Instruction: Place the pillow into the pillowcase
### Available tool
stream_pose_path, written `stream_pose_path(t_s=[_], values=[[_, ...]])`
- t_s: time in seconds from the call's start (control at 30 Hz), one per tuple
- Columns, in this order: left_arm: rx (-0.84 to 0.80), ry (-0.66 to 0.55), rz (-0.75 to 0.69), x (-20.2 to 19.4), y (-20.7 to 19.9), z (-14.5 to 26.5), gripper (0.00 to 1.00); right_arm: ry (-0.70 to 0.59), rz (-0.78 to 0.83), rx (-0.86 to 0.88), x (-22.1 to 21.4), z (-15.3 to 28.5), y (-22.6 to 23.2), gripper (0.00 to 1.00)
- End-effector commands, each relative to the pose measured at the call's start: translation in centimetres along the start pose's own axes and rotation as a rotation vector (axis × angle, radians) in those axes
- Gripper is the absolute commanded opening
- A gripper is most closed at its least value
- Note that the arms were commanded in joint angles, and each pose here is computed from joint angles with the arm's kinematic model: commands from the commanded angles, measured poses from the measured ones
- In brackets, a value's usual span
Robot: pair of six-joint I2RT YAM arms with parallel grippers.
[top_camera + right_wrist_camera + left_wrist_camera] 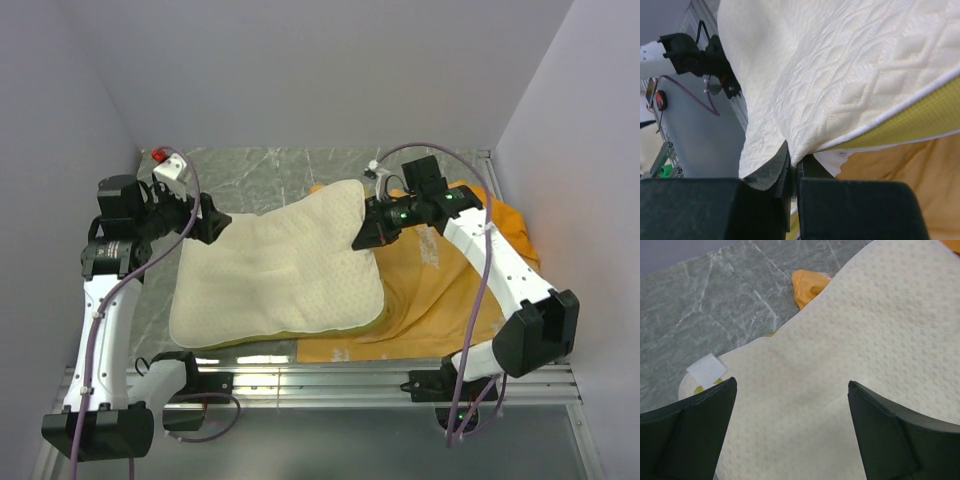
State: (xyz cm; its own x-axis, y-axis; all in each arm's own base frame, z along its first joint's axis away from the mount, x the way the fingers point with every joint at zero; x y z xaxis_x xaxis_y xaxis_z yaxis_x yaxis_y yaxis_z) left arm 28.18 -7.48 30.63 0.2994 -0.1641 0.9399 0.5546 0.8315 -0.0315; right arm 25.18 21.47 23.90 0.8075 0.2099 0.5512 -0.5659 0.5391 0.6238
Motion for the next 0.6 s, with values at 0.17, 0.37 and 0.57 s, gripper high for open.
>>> stream_pose_path(t_s=[0.17, 0.37, 0.57], values=[[-0.302, -0.096, -0.218, -0.8, -5.1, 1.0, 0.99, 0.081, -0.064, -0.062, -0.6, -4.8, -4.3, 0.00], [-0.421, -0.003, -0.362, -5.1, -7.1, -2.7, 0.99, 0.141, -0.105, -0.099, -2.0, -6.7, -6.6, 0.00], [-0.557, 0.087, -0.532, -7.8, -11.7, -8.5, 0.99, 0.175, -0.129, -0.147, -3.3, -7.3, -8.3, 0.00]])
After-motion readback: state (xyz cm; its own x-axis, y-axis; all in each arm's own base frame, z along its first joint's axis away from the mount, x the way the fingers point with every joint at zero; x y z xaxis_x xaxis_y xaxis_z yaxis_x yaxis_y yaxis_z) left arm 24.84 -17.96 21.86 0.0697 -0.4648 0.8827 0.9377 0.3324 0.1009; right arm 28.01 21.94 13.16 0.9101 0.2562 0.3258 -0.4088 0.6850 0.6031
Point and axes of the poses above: each gripper's point midway between its finger pads, its own z axis back along the fingers, its own y axis along the line the jaws close on, x = y × z, the point moved 1 cm from there along z, back along the fingers, and after that the axes turned 6 degrees about -z, right-handed, at the moved point
